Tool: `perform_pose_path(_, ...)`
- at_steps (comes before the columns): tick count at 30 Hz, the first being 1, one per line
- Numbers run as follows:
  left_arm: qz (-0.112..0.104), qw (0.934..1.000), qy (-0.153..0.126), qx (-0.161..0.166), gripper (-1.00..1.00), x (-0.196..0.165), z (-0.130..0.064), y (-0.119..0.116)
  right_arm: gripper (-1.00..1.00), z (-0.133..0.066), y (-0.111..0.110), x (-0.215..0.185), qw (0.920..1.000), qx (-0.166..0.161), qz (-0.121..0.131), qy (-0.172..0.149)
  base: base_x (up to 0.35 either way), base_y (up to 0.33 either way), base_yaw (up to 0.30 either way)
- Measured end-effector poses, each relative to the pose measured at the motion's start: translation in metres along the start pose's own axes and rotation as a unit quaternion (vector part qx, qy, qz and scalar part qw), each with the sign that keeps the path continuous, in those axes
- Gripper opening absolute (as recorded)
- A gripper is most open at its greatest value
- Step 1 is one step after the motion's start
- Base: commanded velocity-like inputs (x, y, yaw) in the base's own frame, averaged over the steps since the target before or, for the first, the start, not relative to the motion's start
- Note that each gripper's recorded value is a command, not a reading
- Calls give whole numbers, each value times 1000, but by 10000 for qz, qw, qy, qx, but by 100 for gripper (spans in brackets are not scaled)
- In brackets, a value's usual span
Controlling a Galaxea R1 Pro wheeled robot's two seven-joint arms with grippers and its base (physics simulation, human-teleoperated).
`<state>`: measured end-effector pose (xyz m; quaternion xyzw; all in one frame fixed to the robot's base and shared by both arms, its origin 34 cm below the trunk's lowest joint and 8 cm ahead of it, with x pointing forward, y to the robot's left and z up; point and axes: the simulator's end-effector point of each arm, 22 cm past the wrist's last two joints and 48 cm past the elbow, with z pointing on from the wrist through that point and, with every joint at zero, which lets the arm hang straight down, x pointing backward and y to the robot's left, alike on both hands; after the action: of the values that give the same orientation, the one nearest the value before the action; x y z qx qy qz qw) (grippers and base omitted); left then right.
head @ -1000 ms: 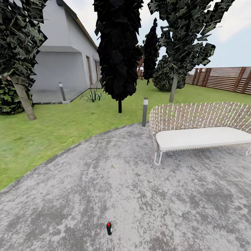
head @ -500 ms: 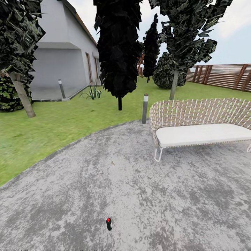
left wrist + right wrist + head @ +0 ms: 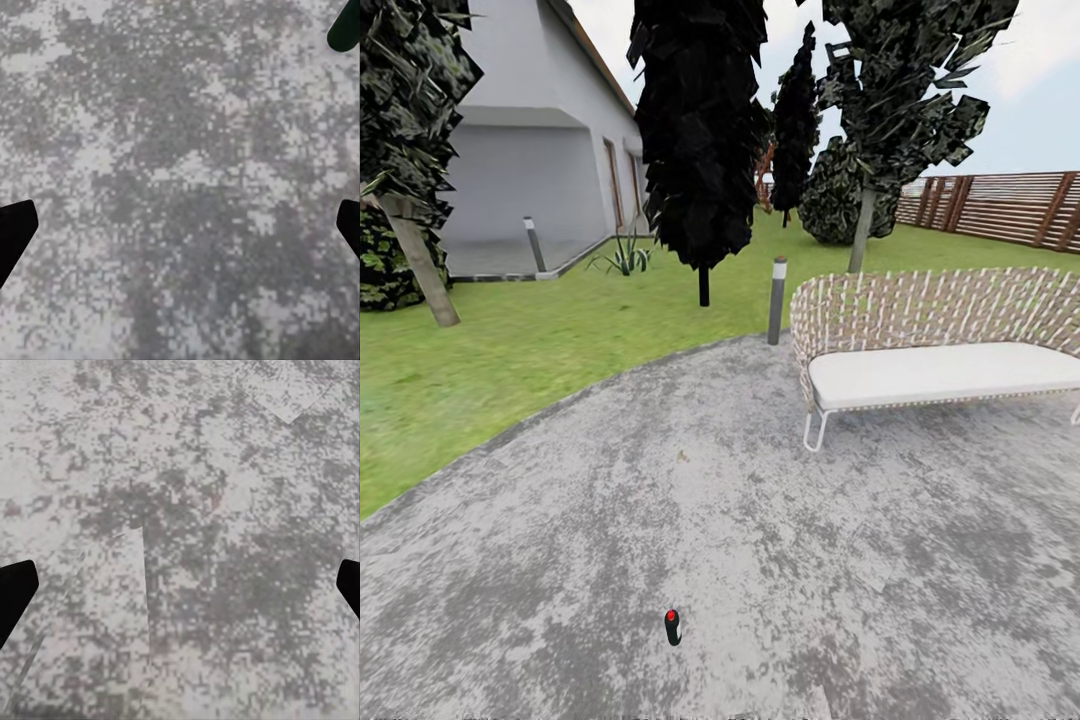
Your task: In the garden, pick up the pesticide atomizer on the floor and spray pesticide onto both trees until each tree trunk is fully covered.
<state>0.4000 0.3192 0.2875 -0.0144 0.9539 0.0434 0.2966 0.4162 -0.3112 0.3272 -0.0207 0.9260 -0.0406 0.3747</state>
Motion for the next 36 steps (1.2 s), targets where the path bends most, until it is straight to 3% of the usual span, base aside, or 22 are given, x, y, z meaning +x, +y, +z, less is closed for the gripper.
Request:
perform_pose_path(9, 6, 10000, 39, -5, 100, 10, 7, 0, 100, 5, 1, 12, 10000, -5, -1, 51, 15, 0, 0)
perform_pose_path(16, 9, 10000, 28, -5, 100, 9, 7, 0, 100, 5, 1, 12, 10000, -5, 2, 46, 255, -53, 0)
perform_pose_path(30, 4, 10000, 30, 2, 100, 9, 7, -1, 100, 5, 1, 12, 10000, -6, 0, 47, 253, -220, 2)
perform_pose_path(36, 0, 10000, 34, -1, 100, 9, 7, -1, 100, 5, 2, 12, 10000, -8, -1, 48, 170, -287, 189)
